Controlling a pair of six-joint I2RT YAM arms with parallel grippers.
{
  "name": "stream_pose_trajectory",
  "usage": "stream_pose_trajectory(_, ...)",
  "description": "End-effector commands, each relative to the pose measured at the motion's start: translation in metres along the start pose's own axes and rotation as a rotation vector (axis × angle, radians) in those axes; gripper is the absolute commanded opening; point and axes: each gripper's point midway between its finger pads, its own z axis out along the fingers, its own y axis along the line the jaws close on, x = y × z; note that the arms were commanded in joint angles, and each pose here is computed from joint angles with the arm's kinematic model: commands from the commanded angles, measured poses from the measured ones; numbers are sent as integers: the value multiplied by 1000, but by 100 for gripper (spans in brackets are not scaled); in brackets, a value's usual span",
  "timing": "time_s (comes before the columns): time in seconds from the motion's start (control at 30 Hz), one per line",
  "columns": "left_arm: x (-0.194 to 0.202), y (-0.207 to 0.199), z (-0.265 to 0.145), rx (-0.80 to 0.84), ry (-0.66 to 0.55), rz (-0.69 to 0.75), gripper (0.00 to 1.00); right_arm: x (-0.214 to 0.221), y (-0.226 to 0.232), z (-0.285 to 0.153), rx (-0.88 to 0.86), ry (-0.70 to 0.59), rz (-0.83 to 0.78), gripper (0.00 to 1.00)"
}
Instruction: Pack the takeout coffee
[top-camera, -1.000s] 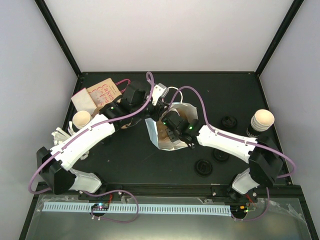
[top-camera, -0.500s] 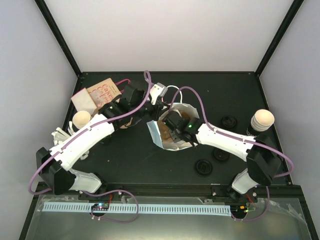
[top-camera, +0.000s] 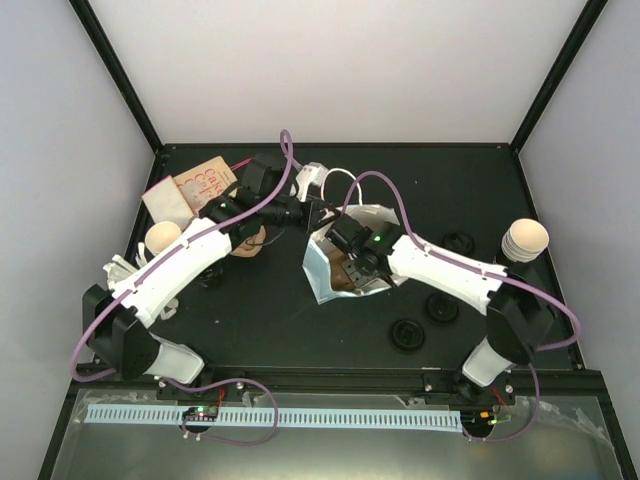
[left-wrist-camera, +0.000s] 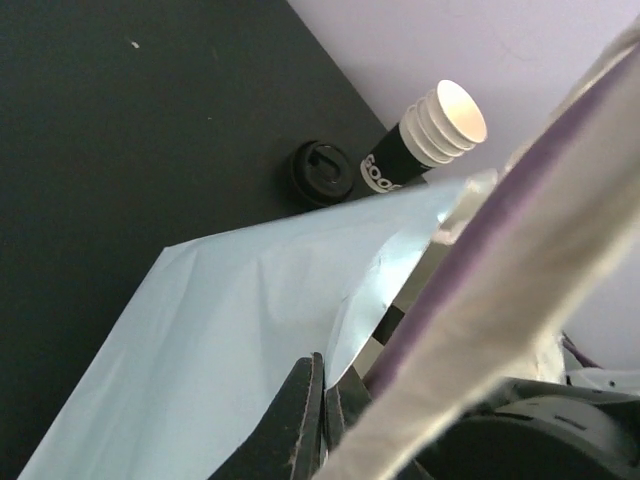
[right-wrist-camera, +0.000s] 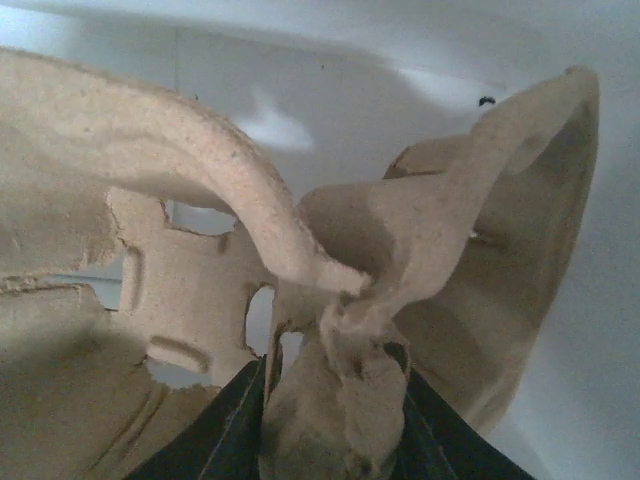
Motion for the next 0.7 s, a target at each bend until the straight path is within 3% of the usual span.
stream_pose_trajectory(0.0,-4,-6,5,61,20,-21,2,8,6,23,-46,116,-11,30)
stream_pose_trajectory(0.37,-22,13,-2,-88,-31,98,1,5,20,60,-65,182,40,30)
stream_pose_trajectory(0.67,-47,-3,-8,-58,-91,176,2,20,17,70,-38,238,1,30)
